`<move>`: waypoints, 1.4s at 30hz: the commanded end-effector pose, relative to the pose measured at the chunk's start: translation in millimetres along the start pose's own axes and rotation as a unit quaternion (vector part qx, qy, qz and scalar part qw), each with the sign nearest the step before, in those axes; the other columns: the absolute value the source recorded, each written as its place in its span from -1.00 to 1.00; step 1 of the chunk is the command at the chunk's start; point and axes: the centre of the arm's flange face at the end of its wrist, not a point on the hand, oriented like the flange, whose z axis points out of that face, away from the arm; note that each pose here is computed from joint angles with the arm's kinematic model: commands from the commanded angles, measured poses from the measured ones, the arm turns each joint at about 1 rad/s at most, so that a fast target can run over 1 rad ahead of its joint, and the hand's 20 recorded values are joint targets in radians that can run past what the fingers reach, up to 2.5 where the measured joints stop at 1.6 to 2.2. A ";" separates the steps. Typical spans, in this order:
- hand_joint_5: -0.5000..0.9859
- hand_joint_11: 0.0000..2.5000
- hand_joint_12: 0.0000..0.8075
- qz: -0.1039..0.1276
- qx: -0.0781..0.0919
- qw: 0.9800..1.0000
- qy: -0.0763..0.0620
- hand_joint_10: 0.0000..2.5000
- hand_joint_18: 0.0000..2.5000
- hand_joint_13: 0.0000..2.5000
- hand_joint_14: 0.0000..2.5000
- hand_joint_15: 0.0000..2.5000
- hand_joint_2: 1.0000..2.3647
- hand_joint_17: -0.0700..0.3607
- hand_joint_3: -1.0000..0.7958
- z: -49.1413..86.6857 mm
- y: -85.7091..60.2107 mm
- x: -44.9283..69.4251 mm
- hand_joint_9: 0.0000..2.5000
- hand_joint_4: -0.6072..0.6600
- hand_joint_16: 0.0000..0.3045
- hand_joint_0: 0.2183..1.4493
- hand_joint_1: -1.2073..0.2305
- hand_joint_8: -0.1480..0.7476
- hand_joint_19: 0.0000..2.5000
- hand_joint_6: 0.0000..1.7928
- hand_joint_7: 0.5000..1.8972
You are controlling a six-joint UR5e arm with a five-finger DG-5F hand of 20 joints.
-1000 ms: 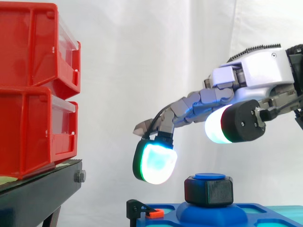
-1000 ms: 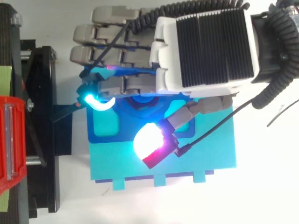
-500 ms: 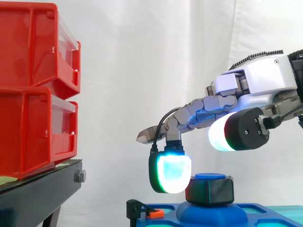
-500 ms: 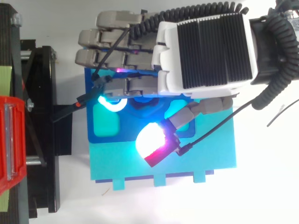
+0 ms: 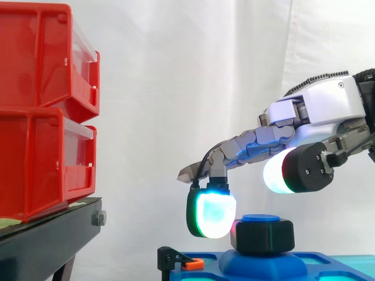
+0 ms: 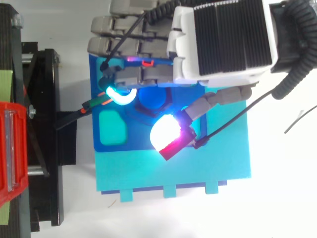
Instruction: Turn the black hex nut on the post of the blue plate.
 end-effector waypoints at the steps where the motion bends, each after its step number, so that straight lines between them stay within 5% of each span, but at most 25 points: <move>1: -0.56 -1.00 -0.16 -0.004 -0.001 1.000 0.000 -1.00 -1.00 -0.97 -1.00 -0.98 -1.00 -0.09 -0.44 -2.7 -6.8 -0.6 -0.95 0.21 -0.63 -0.61 0.42 -0.24 -0.97 -0.44 -0.12; 9: -0.56 -1.00 -0.16 -0.011 -0.006 1.000 0.000 -1.00 -1.00 -0.95 -1.00 -0.98 -1.00 -0.10 -0.44 -13.5 -33.3 -1.4 -0.94 0.21 -0.64 -0.61 0.42 -0.24 -0.97 -0.44 -0.11; 17: -0.57 -1.00 -0.16 -0.011 -0.009 1.000 -0.009 -1.00 -1.00 -0.94 -1.00 -0.97 -1.00 -0.09 -0.44 -15.1 -39.2 -4.4 -0.93 0.22 -0.63 -0.61 0.41 -0.24 -0.96 -0.44 -0.15; 26: -0.58 -1.00 -0.15 -0.006 -0.017 0.999 -0.029 -1.00 -1.00 -0.92 -1.00 -0.99 -1.00 -0.09 -0.44 -5.0 -25.9 -7.6 -0.91 0.23 -0.63 -0.61 0.38 -0.22 -0.97 -0.44 -0.25; 32: -0.59 -1.00 -0.15 -0.005 -0.024 0.998 -0.051 -1.00 -1.00 -0.92 -1.00 -0.99 -1.00 -0.09 -0.44 7.3 -3.7 -12.7 -0.91 0.23 -0.63 -0.61 0.38 -0.22 -0.98 -0.44 -0.32; 42: -0.60 -1.00 -0.15 -0.003 -0.022 0.999 -0.048 -1.00 -1.00 -0.94 -1.00 -0.97 -1.00 -0.09 -0.44 17.4 23.9 -7.9 -0.93 0.21 -0.63 -0.61 0.41 -0.24 -0.95 -0.44 -0.38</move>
